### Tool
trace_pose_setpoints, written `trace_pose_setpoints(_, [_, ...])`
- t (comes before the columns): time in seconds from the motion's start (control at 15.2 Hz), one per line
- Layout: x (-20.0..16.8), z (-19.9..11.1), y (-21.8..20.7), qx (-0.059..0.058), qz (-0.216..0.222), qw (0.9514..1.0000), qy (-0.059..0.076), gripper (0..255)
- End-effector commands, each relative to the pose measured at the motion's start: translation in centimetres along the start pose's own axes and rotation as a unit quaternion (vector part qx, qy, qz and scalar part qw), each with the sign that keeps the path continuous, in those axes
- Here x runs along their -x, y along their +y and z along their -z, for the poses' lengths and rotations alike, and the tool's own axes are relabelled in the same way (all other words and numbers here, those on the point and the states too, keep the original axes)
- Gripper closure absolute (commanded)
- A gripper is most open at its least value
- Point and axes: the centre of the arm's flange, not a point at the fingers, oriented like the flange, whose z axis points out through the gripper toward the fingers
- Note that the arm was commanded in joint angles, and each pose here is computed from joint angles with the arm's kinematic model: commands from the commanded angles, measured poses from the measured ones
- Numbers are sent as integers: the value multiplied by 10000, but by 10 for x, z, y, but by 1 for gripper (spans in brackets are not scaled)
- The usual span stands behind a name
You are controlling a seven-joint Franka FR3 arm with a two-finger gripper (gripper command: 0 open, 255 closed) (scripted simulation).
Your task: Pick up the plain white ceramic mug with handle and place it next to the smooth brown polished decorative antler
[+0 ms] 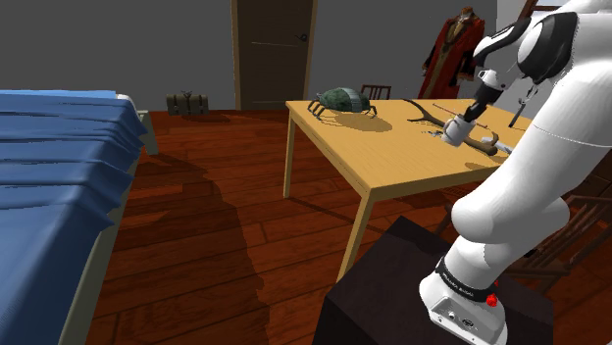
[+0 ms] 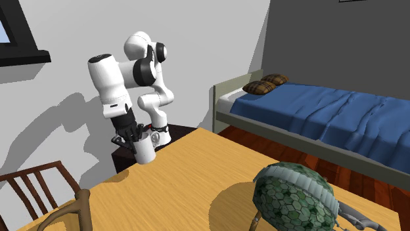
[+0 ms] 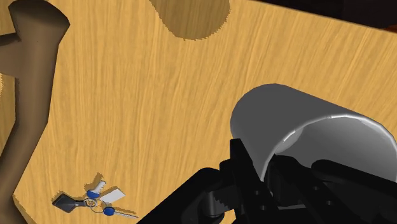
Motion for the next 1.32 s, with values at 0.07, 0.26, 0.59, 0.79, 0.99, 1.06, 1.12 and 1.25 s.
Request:
trace_pose_setpoints(0.07, [3, -16, 0, 2, 1, 10000, 2, 255])
trace_pose_setpoints(0.26, [6, -32, 1, 2, 1, 10000, 2, 255])
trace_pose_setpoints(0.59, [10, -58, 1, 2, 1, 10000, 2, 255])
trace_pose_setpoints(0.79, [12, -67, 2, 3, 1, 10000, 2, 255])
trace_pose_setpoints(0.99, [12, -67, 2, 2, 1, 10000, 2, 255])
trace_pose_setpoints(1.06, [12, -67, 2, 2, 1, 10000, 2, 255])
trace_pose_setpoints(1.12, [12, -67, 2, 2, 1, 10000, 2, 255])
trace_pose_setpoints(1.25, [12, -67, 2, 2, 1, 10000, 2, 0])
